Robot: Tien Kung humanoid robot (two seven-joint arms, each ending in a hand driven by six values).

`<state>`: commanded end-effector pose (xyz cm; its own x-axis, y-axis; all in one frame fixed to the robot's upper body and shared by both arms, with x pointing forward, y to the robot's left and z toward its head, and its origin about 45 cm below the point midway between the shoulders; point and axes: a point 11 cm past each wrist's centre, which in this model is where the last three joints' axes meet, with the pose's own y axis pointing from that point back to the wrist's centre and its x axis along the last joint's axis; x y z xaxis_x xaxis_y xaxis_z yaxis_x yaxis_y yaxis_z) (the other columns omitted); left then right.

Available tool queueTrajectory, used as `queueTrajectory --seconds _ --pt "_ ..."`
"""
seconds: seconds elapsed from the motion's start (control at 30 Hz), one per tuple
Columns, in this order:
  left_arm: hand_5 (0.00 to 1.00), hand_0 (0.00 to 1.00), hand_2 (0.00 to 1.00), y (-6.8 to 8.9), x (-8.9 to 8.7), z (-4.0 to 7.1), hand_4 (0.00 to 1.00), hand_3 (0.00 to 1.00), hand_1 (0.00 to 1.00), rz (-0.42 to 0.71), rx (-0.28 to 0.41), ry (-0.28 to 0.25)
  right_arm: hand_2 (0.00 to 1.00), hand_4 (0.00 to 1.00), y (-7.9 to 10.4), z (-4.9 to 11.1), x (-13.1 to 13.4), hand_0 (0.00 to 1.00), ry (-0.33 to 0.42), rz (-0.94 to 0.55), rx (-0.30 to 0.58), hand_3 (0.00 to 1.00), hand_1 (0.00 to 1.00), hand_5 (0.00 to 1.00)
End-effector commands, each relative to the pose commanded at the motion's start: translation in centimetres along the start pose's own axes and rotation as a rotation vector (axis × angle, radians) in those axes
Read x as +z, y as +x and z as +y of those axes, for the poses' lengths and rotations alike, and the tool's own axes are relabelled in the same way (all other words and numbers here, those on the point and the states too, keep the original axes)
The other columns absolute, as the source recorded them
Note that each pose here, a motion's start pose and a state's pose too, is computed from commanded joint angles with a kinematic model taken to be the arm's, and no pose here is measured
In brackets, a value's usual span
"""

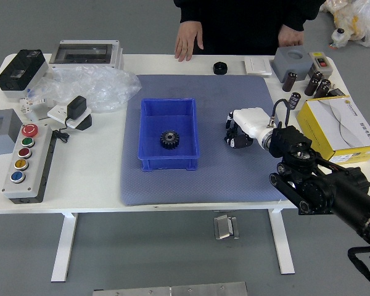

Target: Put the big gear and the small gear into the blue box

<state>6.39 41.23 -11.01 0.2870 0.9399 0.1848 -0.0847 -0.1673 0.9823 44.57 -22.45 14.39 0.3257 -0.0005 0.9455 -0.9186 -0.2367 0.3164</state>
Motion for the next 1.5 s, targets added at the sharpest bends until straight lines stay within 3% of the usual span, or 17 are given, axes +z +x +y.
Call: queueTrajectory --seconds 0.1,0.13,0.57,1.03,1.3,1.5 --pt "0.301 0.850 0.799 0.0 0.0 0.0 0.680 0.822 0.820 -0.001 0.000 0.001 0.490 0.640 0.0 0.0 0.0 0.585 0.000 0.002 0.006 0.534 0.434 0.224" --pt "0.300 0.850 0.799 0.0 -0.1 0.0 0.680 0.822 0.820 -0.001 0.000 0.001 0.481 0.660 0.0 0.0 0.0 0.586 0.000 0.003 0.008 0.513 0.430 0.164" --pt "0.301 0.850 0.799 -0.1 -0.1 0.0 0.680 0.822 0.820 -0.001 -0.001 0.002 0.472 0.664 -0.4 0.1 0.4 0.582 -0.012 0.026 0.008 0.495 0.416 0.154" --pt "0.301 0.850 0.799 -0.1 0.0 0.0 0.680 0.822 0.820 0.004 -0.002 0.000 0.444 0.675 0.4 0.0 0.4 0.570 -0.008 0.034 0.051 0.459 0.398 0.124" --pt "0.301 0.850 0.799 0.0 -0.1 0.0 0.680 0.822 0.820 0.007 -0.001 0.000 0.437 0.667 1.6 0.1 0.8 0.570 -0.011 0.035 0.078 0.456 0.396 0.113" --pt "0.300 0.850 0.799 0.1 0.0 0.0 0.679 0.822 0.820 0.010 0.001 -0.001 0.439 0.666 3.8 0.2 0.6 0.571 -0.001 0.049 0.127 0.457 0.393 0.101"
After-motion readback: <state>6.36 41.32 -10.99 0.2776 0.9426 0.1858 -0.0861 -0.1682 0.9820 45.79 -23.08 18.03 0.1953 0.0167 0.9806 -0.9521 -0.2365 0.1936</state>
